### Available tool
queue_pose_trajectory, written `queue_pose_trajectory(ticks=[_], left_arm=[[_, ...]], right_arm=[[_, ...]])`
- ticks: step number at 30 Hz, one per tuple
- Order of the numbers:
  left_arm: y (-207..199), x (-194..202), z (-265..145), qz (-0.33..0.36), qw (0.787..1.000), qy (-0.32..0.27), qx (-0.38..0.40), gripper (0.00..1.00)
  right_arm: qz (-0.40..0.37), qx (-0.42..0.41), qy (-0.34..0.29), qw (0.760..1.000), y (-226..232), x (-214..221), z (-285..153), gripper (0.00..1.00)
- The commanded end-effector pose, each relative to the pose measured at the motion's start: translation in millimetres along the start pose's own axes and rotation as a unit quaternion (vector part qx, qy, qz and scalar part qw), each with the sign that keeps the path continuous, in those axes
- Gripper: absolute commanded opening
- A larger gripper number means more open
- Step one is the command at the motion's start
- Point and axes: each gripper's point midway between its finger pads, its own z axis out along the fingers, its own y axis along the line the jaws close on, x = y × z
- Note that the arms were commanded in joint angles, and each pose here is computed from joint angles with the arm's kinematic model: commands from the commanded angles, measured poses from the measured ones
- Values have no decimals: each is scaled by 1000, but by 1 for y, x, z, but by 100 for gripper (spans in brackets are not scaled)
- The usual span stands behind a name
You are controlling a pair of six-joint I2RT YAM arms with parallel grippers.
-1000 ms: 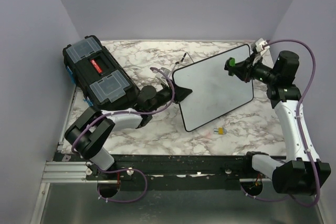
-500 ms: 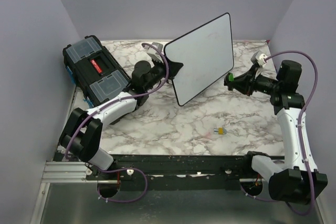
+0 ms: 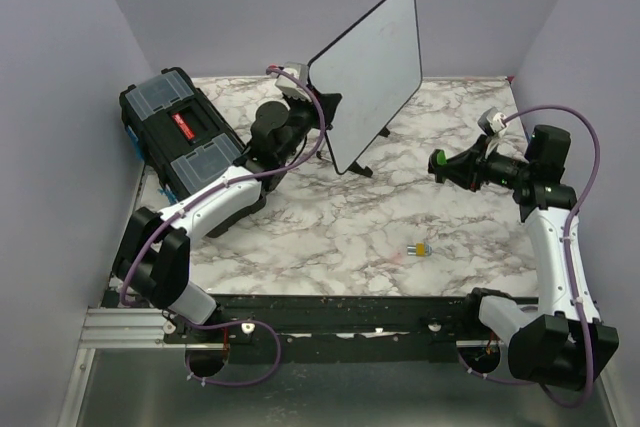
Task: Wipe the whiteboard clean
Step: Place the whiteboard on the whiteboard stand.
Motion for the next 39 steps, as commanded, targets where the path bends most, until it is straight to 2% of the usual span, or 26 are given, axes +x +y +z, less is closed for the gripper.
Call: queue_pose_trajectory(ticks=[1,5,15,23,39], left_arm=[[11,-77,-2,22,988,-147,-52,0],[26,-66,4,30,986,-145,-80,0],[32,-29,1,-8,991,-112,-72,0],[25,-40,2,-33,991,-98,-86,0],[-11,-58,21,23,994,-64,-81,0]], right_arm=[[6,-4,0,1000,2,6,-1,1],[11,-5,2,1000,2,9,0,1],[19,-8,4,1000,0,13,1,1],[24,-10,4,1000,-1,15,3,1],[32,-12,5,999,-1,18,4,1]])
